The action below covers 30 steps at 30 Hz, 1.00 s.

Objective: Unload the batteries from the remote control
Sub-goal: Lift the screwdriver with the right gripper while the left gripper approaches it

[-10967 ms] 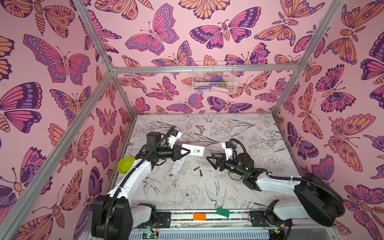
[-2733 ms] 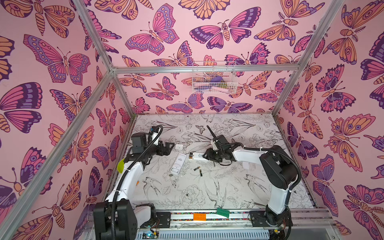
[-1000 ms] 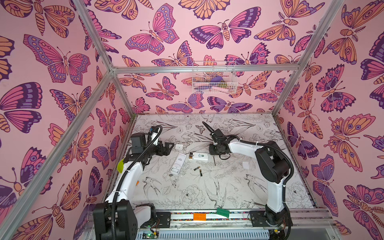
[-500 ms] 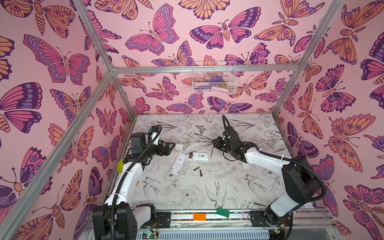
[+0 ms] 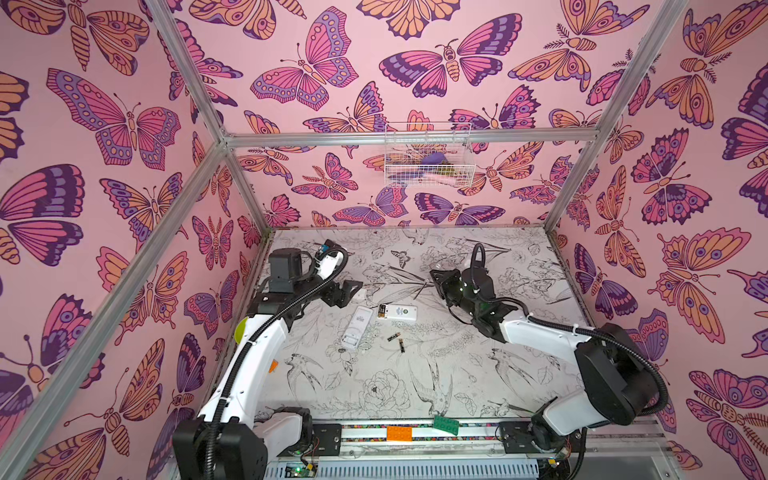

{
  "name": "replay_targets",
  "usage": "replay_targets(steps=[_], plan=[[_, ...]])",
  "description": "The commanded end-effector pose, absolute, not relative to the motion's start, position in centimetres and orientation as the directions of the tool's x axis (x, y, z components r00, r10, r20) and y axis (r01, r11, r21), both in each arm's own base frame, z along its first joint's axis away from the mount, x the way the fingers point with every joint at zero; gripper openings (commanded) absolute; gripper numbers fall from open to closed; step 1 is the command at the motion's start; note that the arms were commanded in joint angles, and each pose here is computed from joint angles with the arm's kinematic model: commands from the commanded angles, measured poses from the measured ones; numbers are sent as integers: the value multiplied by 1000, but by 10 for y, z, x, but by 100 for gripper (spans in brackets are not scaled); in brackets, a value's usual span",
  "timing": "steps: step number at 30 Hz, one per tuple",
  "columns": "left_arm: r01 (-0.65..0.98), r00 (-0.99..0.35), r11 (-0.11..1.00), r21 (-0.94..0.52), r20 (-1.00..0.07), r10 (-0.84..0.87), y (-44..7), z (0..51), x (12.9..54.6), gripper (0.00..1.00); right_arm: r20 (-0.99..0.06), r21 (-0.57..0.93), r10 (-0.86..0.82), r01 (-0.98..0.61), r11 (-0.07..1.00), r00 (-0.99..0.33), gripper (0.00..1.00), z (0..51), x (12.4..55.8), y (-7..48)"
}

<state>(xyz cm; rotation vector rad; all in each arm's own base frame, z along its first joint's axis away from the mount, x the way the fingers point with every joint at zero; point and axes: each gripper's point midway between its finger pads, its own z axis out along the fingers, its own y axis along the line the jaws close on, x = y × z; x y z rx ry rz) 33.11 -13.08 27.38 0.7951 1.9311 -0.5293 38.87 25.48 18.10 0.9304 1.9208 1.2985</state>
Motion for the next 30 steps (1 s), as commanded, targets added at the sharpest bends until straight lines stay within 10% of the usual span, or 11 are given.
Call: replay_targets(steps=[1, 16, 30], plan=[[778, -250, 615, 132, -832, 495, -132, 271, 323, 88, 20, 961, 866, 249, 121, -499, 8, 198, 388, 249], [920, 57, 224, 322, -675, 736, -178, 260, 300, 77, 316, 884, 850, 456, -103, -420, 7, 182, 366, 247], [905, 366, -183, 383, -485, 794, -236, 241, 271, 66, 388, 830, 846, 537, -148, -366, 7, 169, 346, 263]])
